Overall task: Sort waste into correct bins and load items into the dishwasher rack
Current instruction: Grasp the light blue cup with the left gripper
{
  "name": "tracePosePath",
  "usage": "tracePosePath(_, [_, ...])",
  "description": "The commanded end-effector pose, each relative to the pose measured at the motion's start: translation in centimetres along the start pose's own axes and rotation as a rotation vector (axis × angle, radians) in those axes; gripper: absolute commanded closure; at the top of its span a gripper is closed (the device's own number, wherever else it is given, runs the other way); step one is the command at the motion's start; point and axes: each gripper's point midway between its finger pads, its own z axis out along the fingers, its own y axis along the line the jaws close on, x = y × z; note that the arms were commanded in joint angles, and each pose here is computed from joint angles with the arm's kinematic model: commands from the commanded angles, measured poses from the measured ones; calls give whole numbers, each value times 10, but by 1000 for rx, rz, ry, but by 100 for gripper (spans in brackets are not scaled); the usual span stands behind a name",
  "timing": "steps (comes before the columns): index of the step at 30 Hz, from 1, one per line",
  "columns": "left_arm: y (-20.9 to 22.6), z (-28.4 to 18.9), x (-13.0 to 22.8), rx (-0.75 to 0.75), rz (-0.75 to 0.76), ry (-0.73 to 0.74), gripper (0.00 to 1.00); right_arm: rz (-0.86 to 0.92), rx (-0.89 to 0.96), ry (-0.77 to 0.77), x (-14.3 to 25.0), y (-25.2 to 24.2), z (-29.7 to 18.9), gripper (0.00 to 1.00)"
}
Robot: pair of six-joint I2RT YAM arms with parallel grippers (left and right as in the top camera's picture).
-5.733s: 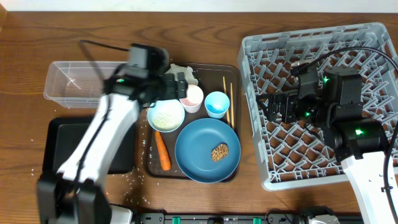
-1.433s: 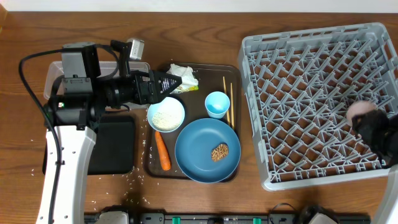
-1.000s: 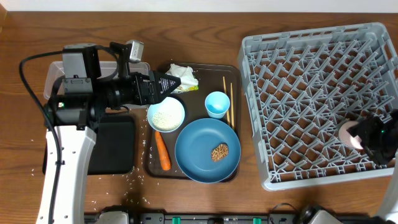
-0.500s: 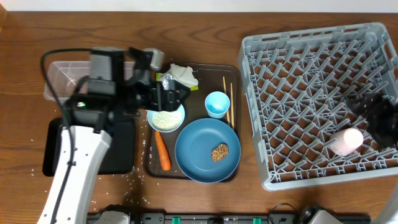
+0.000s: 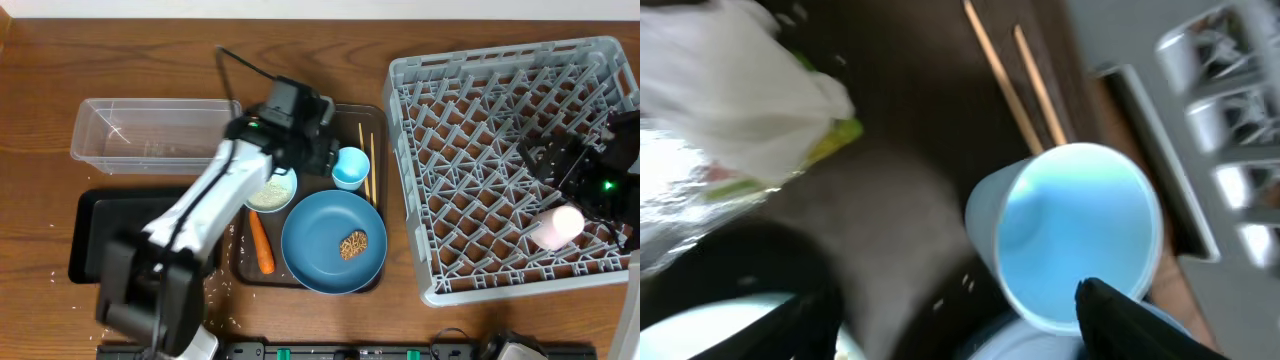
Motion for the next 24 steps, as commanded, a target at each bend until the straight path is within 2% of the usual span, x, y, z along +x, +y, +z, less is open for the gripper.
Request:
tracePosePath(1, [1,16,7,-53,34,25,25,-29,26,-3,0,0,-1,14])
tracePosePath(3, [7,26,12,-113,49,45,29,-29,29,-3,0,0,-1,14])
tracePosePath(7, [8,47,21,-143,63,84,44,-29,36,-5,-1,-2,-1,14])
tracePosePath(10, [7,53,23,-143,29,88,71,-29,36,-5,-1,-2,-1,13])
tracePosePath(11, [7,52,22,-143,20,84,77,-29,36,-5,-1,-2,-1,13])
tracePosePath(14, [4,45,13,-139,12,54,81,-29,36,-5,-1,-2,-1,13])
tracePosePath(16, [1,36,6,-134,11,28,92,-29,36,-5,-1,-2,-1,13])
tracePosePath(17, [-1,29,2,-131,10,12,94,-29,36,-5,-1,-2,-1,13])
tracePosePath(24, [-14,-50,-31,-106,-13,-177,94,-61,30,2,1,1,0,12])
